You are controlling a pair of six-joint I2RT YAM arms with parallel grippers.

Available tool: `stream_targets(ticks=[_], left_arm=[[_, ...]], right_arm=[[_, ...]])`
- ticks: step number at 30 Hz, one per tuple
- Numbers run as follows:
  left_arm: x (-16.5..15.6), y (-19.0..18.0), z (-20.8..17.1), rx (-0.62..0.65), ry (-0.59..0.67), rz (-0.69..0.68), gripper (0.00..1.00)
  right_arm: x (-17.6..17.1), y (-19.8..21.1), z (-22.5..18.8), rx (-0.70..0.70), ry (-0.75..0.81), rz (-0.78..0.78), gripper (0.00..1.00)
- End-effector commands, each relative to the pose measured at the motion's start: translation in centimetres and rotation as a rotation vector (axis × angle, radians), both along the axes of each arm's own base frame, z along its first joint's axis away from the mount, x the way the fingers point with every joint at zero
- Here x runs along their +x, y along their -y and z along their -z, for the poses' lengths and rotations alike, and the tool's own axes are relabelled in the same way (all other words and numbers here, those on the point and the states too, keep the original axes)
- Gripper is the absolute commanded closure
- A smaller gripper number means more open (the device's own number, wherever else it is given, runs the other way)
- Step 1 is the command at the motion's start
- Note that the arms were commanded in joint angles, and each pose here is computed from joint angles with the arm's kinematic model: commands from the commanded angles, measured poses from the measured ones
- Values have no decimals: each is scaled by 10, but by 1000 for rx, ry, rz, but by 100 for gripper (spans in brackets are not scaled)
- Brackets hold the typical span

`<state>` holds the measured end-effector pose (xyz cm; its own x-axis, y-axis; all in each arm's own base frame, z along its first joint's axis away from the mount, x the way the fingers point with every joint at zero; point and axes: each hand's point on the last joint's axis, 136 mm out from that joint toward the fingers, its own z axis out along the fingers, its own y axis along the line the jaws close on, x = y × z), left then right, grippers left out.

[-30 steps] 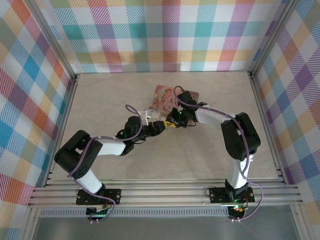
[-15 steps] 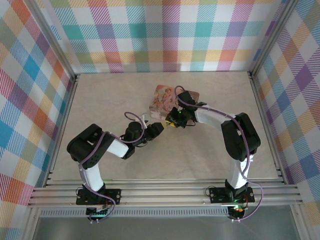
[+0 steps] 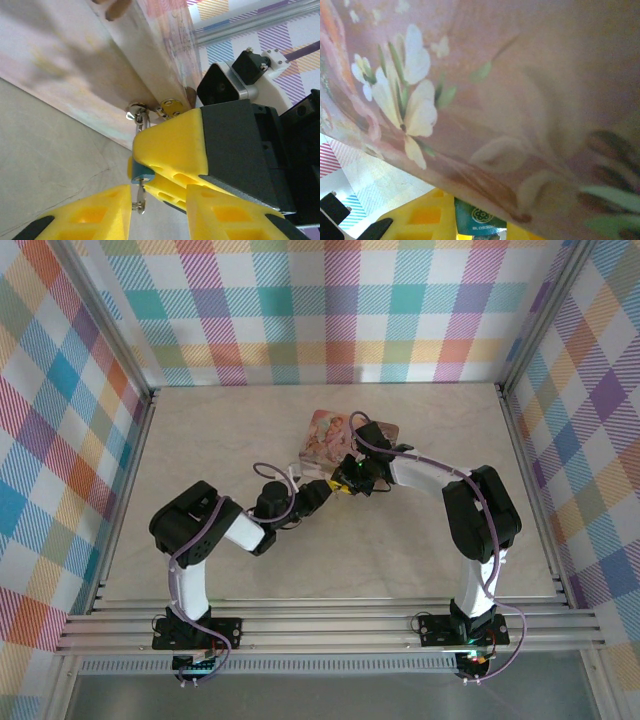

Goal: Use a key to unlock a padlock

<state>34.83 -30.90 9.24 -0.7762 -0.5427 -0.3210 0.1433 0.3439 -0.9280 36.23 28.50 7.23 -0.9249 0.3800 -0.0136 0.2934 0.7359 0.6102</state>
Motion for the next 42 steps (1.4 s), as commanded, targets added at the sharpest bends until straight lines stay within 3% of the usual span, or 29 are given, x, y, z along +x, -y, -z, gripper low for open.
stream_targets(ticks=[1, 20, 23, 26, 28, 30, 36, 42], left_arm=[[3, 11, -9, -35, 34, 10, 68], [6, 17, 5, -23, 18, 8, 79], [8, 17, 6, -19, 21, 5, 84], [8, 20, 4, -11, 45, 19, 98], [6, 21, 3, 19, 67, 35, 100], [3, 24, 8, 91, 79, 69, 100], [-26, 36, 20, 509, 228, 239, 100], [-47, 35, 18, 777, 376, 273, 100]], right_arm=[[-14, 0, 3, 25, -129, 51, 100], [-13, -2, 1, 36, -134, 54, 100], [-13, -3, 0, 42, -138, 50, 100], [-15, -4, -1, 49, -145, 47, 100], [-16, -5, -1, 56, -151, 43, 100], [-18, -7, -3, 67, -159, 34, 100], [-26, -9, -11, 90, -183, -27, 100], [-44, -2, -16, 73, -210, -90, 100]])
